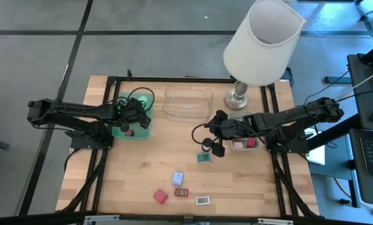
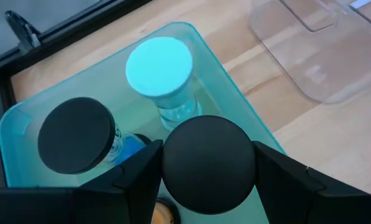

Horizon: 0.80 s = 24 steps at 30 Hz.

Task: Pick & Place Office items
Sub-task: Put the black and blue hourglass into the green bin

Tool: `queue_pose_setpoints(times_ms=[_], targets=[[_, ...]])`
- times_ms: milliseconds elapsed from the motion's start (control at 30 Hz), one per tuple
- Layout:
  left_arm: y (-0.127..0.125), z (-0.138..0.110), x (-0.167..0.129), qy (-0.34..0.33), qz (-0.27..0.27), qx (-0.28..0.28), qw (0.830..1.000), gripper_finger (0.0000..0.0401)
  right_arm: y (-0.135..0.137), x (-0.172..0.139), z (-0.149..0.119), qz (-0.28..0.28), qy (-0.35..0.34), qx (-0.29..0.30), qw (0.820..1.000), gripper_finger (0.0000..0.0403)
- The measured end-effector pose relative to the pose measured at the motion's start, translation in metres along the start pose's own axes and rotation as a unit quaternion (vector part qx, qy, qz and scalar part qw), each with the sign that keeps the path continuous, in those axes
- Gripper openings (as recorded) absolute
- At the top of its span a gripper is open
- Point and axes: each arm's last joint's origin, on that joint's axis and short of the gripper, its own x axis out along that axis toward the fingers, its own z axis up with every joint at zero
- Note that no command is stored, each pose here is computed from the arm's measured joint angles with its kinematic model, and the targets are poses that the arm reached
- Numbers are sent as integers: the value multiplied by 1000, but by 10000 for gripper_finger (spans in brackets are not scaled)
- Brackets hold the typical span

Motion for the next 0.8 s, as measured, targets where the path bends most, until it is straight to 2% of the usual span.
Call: queue_pose_setpoints(times_ms=[667,800], targets=[[-2,2,0,-7,-9,5,1000,258,0,0,0,0,0,0,1000,350],[-2,5,-3,-5,-11,26,1000,264,0,0,0,0,0,0,1000,350]])
